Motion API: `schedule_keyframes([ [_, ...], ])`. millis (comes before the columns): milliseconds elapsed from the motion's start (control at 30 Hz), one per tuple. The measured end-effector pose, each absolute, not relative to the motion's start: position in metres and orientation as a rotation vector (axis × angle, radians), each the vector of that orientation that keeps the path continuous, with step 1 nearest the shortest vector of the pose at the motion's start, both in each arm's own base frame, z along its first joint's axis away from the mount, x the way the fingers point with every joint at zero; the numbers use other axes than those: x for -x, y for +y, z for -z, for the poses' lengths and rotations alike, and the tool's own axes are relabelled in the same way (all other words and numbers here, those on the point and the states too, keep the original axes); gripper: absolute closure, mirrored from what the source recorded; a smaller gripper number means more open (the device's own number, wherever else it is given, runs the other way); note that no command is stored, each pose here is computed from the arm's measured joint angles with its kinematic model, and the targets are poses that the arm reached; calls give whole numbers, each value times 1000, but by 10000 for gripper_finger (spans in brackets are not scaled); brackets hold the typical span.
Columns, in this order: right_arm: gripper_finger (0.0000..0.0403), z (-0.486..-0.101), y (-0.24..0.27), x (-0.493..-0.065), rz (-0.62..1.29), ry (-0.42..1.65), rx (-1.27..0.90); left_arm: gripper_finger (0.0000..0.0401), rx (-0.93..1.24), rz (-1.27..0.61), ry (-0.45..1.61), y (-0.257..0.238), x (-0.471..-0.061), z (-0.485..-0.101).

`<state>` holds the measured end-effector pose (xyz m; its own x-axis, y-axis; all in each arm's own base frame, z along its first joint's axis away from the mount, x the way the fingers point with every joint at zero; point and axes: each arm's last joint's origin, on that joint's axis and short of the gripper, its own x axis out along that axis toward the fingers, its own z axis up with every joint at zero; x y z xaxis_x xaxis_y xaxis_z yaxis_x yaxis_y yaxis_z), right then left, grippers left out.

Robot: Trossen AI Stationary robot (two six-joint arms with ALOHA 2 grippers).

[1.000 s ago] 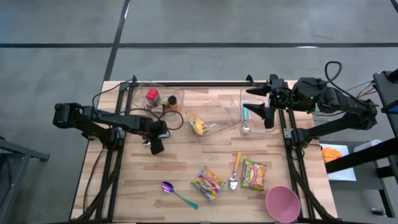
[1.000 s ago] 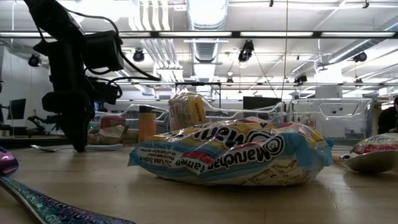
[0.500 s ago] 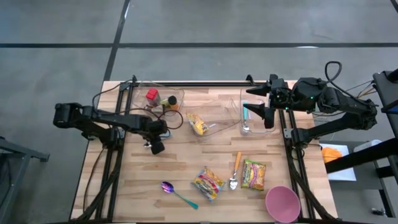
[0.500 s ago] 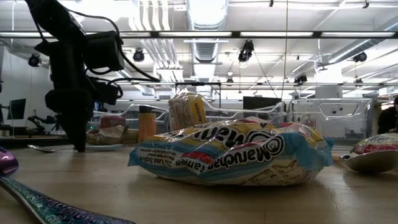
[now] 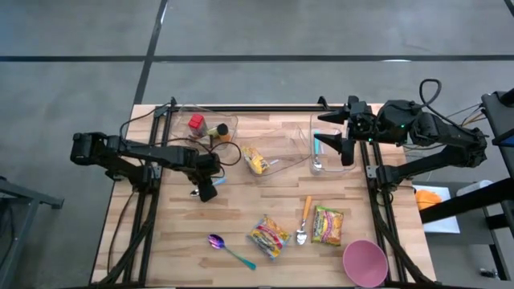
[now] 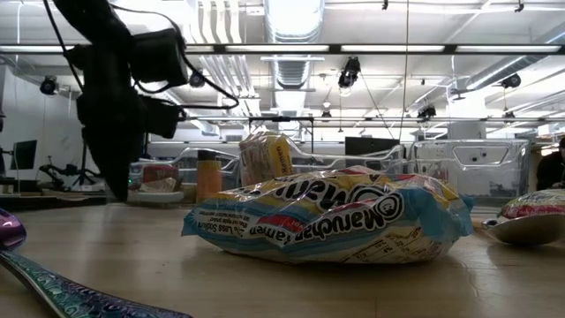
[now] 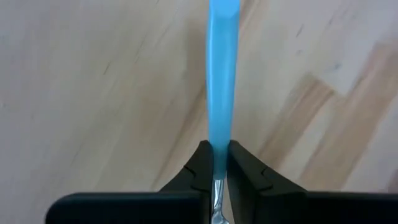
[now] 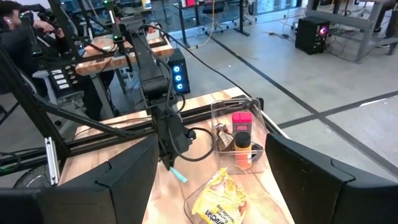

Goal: Pick & Place Food Item
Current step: Put the light blue spoon into the right transparent bin

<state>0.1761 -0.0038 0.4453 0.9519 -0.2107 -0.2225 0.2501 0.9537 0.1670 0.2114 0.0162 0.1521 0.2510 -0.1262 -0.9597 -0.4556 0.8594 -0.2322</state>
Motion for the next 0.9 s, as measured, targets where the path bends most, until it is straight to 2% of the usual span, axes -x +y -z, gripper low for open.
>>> schedule_keyframes([
  [233, 111, -443, -4, -176, 235, 232, -167, 378, 594, -186, 1224, 16, -231, -178],
  [400, 111, -436, -4, -180, 229, 306, -84, 378, 772, -160, 1126, 16, -250, -211],
  [667, 111, -417, 13, -216, 110, 432, 251, 378, 878, -127, 940, 18, -274, -271],
  [900, 111, -411, 44, -249, 20, 487, 574, 378, 954, -142, 871, 21, -279, -285],
])
